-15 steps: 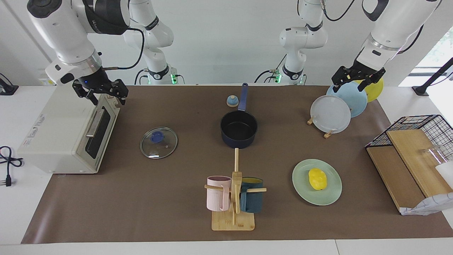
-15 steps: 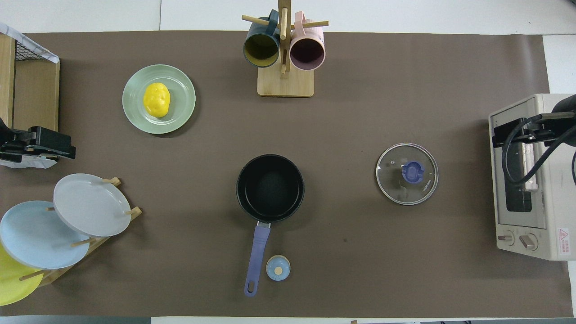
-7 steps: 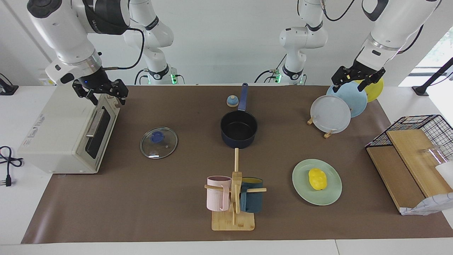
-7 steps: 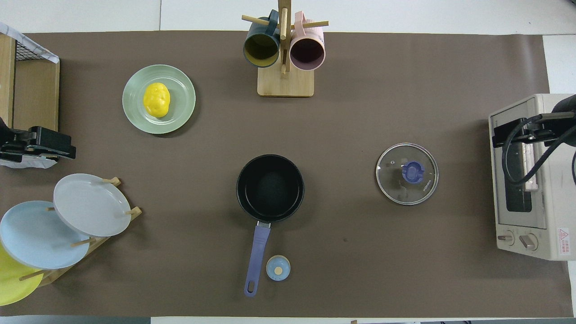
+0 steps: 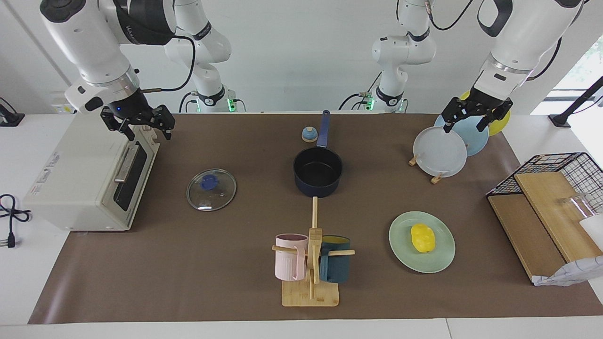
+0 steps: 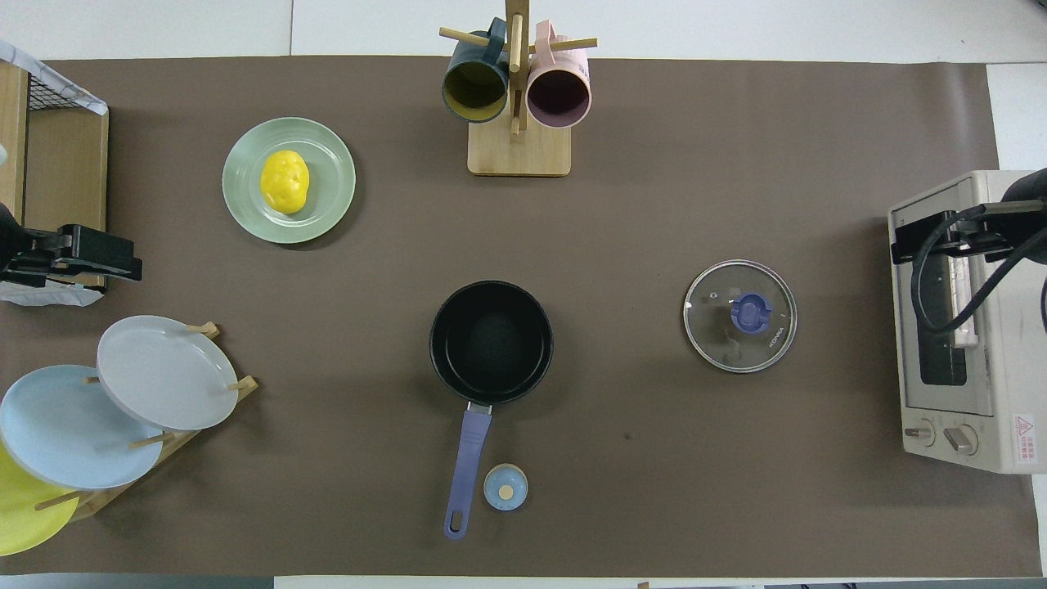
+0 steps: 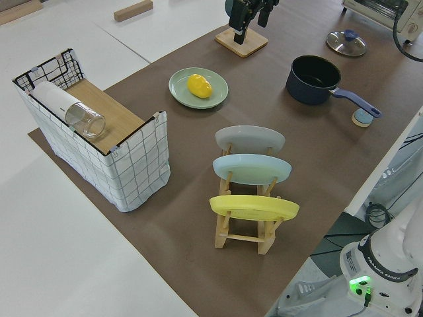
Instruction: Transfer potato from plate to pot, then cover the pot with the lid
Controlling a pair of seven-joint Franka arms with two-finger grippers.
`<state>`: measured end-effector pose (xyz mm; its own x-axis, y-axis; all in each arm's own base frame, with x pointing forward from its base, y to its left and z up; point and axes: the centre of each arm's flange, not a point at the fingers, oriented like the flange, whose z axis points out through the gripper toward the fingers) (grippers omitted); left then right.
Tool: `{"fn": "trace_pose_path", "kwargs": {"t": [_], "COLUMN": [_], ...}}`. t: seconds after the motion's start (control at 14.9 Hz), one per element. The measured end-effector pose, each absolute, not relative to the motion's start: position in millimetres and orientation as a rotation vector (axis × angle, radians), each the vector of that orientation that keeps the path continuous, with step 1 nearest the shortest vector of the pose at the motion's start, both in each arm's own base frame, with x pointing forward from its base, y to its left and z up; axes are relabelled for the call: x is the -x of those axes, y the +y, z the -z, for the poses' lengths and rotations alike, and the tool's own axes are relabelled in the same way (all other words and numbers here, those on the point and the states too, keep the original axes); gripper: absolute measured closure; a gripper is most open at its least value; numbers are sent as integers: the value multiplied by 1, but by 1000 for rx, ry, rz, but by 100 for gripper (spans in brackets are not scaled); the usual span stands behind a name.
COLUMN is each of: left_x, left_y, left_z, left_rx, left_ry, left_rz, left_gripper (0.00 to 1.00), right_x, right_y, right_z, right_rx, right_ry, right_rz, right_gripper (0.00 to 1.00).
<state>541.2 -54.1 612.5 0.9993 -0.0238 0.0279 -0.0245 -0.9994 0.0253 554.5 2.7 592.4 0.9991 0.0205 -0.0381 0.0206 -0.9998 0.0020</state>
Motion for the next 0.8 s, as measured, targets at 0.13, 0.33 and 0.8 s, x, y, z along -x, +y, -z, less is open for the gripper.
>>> {"fn": "trace_pose_path", "kwargs": {"t": [0.13, 0.33, 0.8], "left_x": [-555, -605, -713], "left_y": [-56, -63, -96], "left_z": [-595, -533, -380], "left_rx": [-3113, -3104, -3067], "left_ry": [-37, -34, -48], "left_rz": [-41, 14, 5], "left_gripper": [0, 0, 0], "right_x": [-556, -560, -558], "right_y": [18, 54, 64], "right_z": [-587, -553, -407], "right_rx": [-3138, -3135, -3128], "right_ry": [78, 178, 344], "right_rz": [46, 8, -62], "right_gripper": [0, 0, 0]}}
